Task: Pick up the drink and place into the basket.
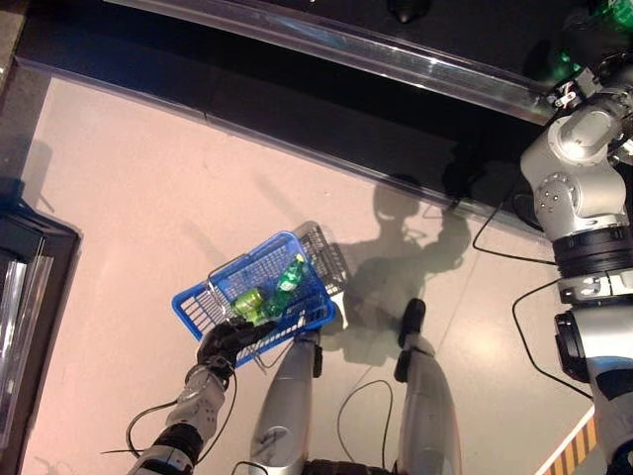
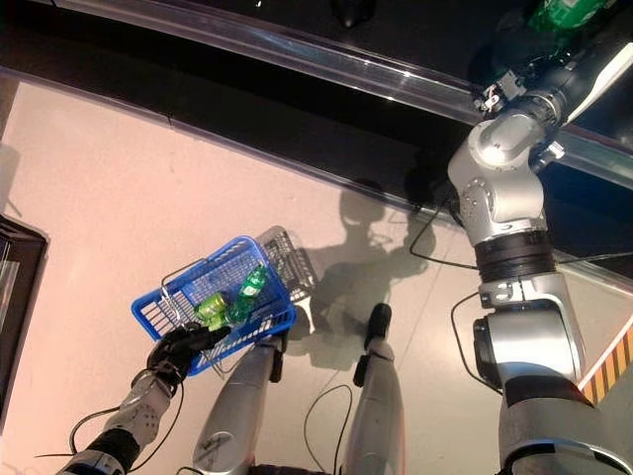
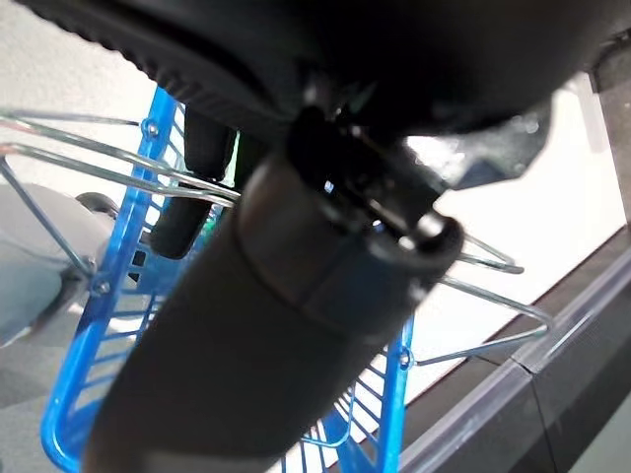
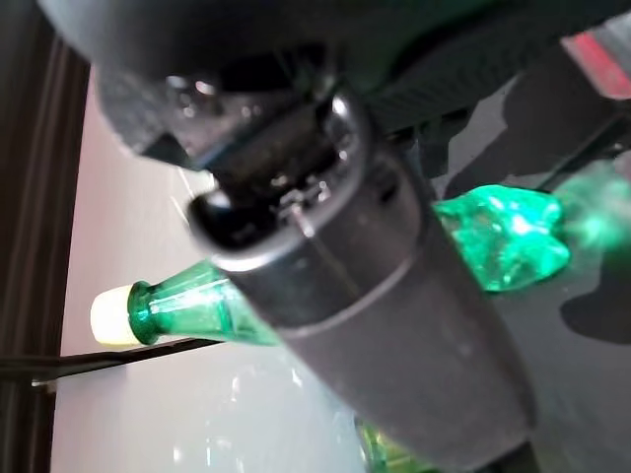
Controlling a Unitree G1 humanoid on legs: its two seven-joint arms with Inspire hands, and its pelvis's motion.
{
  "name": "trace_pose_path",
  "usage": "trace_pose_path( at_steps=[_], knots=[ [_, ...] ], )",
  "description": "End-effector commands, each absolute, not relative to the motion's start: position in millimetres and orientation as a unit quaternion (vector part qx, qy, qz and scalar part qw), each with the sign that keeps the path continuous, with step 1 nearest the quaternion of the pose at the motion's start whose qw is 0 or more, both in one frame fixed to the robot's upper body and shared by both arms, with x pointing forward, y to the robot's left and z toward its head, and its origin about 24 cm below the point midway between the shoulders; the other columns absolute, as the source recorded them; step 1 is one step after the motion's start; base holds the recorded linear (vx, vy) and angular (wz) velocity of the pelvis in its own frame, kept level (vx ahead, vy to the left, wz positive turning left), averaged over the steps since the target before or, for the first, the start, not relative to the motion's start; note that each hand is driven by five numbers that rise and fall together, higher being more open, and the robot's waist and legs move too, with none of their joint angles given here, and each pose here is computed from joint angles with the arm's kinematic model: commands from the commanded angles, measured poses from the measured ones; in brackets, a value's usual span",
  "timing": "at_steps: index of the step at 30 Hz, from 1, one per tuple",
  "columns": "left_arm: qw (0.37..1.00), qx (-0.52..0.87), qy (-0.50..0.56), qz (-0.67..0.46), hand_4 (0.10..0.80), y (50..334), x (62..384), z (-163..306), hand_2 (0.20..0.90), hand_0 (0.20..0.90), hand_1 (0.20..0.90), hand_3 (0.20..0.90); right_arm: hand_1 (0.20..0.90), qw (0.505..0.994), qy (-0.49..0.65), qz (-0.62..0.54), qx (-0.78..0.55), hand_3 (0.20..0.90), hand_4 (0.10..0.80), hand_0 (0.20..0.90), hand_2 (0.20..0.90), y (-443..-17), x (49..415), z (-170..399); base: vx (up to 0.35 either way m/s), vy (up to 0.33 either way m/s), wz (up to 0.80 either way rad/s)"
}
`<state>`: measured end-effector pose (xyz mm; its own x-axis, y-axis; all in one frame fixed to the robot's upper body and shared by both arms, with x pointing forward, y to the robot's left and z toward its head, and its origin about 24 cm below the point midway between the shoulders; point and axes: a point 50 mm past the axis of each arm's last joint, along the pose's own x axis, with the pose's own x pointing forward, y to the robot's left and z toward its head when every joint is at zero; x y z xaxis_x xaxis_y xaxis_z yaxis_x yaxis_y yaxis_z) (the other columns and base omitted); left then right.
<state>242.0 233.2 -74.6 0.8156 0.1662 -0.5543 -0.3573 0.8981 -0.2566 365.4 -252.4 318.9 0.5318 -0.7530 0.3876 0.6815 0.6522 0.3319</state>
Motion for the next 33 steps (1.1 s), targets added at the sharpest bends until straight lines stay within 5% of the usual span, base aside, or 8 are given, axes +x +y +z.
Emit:
trace_pose_path(
  at_steps=[1,7,8,9,10,11,33],
  knots=[
    [0.93,-0.176,0.306,0.099,0.1,223.6,203.7,-92.7,0.3,0.3,0.3,0.2,0.9,0.797,-0.426,-0.424,0.064,0.9,0.8,0.9,0.9,-260.4,321.8,411.3,0.0,0.0,0.0],
    [0.931,-0.171,0.309,0.096,0.1,228.1,202.1,-90.9,0.3,0.3,0.3,0.2,0.9,0.777,-0.438,-0.451,0.041,0.9,0.8,0.9,0.9,-270.5,314.6,425.5,-0.007,-0.006,0.01],
    [0.931,-0.17,0.309,0.095,0.1,230.6,201.3,-90.3,0.3,0.3,0.3,0.2,0.691,0.777,-0.438,-0.449,0.042,0.656,0.556,0.691,0.691,-269.6,313.4,427.9,0.006,-0.019,0.03],
    [0.931,-0.17,0.309,0.096,0.1,231.1,201.5,-90.0,0.3,0.3,0.3,0.2,0.599,0.778,-0.438,-0.449,0.042,0.549,0.449,0.599,0.599,-269.4,313.2,428.5,0.0,0.0,0.0],
    [0.932,-0.17,0.306,0.095,0.1,233.5,203.1,-88.4,0.3,0.3,0.3,0.2,0.333,0.779,-0.438,-0.446,0.047,0.238,0.138,0.333,0.333,-270.7,312.5,430.3,0.0,0.0,0.0],
    [0.932,-0.169,0.306,0.095,0.1,234.3,202.2,-88.6,0.3,0.3,0.3,0.2,0.3,0.78,-0.436,-0.445,0.049,0.2,0.1,0.3,0.3,-272.0,313.0,429.6,0.0,0.0,0.0],
    [0.936,-0.177,0.287,0.099,0.1,240.4,204.7,-83.1,0.3,0.3,0.3,0.2,0.3,0.765,-0.496,-0.408,0.042,0.2,0.1,0.3,0.3,-256.2,302.5,435.4,0.0,0.0,0.0]
  ],
)
